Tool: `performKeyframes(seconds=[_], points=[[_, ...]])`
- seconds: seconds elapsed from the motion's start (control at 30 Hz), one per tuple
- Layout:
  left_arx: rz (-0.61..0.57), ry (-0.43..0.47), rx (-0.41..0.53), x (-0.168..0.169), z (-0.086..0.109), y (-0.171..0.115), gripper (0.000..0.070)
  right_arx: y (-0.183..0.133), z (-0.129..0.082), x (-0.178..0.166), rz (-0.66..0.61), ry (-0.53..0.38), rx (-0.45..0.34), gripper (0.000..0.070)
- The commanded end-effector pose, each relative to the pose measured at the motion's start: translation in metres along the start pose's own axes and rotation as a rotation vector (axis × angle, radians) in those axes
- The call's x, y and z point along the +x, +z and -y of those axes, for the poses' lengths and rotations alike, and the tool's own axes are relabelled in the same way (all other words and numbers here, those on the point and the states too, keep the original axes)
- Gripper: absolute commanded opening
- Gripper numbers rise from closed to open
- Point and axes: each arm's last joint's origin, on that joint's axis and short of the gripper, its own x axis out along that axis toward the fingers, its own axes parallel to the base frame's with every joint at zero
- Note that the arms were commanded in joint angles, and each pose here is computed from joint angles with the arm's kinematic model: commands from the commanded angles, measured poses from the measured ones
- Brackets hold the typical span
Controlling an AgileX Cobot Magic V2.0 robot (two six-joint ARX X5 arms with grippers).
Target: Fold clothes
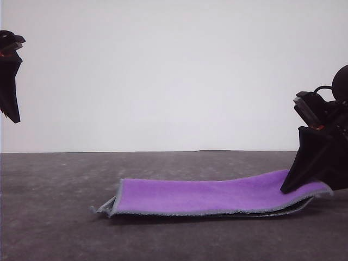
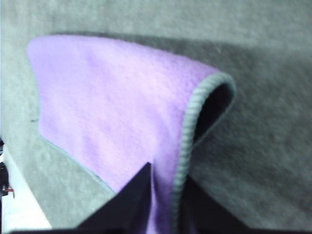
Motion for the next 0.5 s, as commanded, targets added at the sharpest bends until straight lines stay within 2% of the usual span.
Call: performKeyframes(seconds=[0.0,0.13,0.23,0.47], points=[[0.010,-0.002,0.005,-0.001,0.001,0.003,0.0366,0.001,0.001,0.004,-0.011,0.028,0.004,0.0022],[0.012,-0.002,0.006,-0.001,0.001,0.003,0.0366,0.002,-0.008,0.011,-0.027,0.104,-0.024,0.0022],[0.012,-0.002,0.006,-0.001,0.001,0.003,0.0366,0.003,-0.018,0.020,-0.039,0.121,-0.052,0.0022],[0.012,-0.002,0.006,-0.001,0.001,0.003,0.0366,0.008,-0.052,0.049,-0.033,0.193,-0.125,0.0022]])
